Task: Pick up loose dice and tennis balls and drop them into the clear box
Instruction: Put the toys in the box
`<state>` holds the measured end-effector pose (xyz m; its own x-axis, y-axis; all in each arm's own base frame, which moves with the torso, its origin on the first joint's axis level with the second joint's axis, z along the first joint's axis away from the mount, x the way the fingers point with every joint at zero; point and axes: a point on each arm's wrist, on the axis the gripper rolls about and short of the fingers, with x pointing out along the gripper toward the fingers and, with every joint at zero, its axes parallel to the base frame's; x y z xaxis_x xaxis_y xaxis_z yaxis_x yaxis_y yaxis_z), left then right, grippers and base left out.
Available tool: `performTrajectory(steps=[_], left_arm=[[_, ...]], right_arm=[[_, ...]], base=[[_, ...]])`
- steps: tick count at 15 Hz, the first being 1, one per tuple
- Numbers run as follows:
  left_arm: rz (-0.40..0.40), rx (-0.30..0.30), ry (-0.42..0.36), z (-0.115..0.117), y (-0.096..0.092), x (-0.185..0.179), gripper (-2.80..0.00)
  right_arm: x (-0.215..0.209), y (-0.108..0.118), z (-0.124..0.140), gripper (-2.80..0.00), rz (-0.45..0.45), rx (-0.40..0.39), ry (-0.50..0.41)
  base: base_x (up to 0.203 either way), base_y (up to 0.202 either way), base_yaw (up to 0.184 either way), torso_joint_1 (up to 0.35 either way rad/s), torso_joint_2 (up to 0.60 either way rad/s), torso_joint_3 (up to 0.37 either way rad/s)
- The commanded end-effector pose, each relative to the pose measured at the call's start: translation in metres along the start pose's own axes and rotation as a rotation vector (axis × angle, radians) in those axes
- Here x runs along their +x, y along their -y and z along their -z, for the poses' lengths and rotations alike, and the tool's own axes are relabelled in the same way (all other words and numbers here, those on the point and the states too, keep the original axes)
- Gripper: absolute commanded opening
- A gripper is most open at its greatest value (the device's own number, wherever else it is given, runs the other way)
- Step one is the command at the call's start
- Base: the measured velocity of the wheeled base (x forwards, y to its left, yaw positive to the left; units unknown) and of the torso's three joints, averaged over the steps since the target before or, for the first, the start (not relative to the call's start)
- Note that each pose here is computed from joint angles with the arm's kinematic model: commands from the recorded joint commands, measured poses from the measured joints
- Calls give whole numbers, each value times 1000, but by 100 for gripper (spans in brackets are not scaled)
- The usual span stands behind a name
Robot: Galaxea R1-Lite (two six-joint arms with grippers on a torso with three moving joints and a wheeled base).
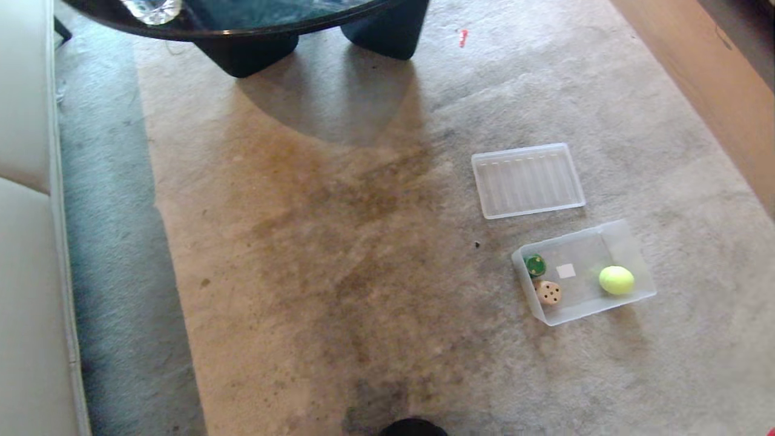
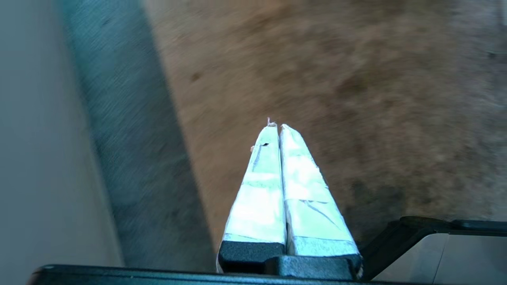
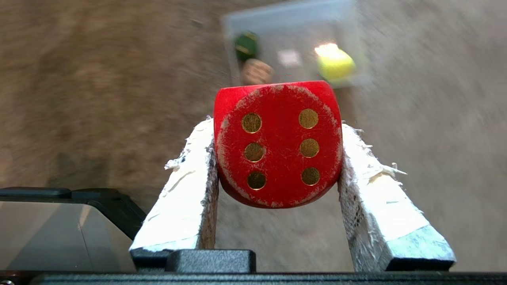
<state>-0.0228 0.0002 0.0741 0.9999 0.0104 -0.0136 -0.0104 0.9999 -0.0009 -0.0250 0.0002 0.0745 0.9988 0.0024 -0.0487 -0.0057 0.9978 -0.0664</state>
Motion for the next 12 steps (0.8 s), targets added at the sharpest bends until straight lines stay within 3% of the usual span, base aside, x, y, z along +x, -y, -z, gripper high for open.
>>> performTrajectory(steps=[1, 6, 12], left_arm=[[0, 0, 0, 0, 0, 0, -280], [0, -4, 3, 0, 0, 0, -280], [0, -5, 3, 0, 0, 0, -280]], right_arm=[[0, 0, 0, -280, -1, -1, 0], [0, 0, 0, -280, -2, -4, 0], [0, 0, 0, -280, 1, -1, -2]], base=[[0, 12, -163, 6, 2, 6], [0, 10, -152, 3, 1, 3], [0, 1, -11, 0, 0, 0]])
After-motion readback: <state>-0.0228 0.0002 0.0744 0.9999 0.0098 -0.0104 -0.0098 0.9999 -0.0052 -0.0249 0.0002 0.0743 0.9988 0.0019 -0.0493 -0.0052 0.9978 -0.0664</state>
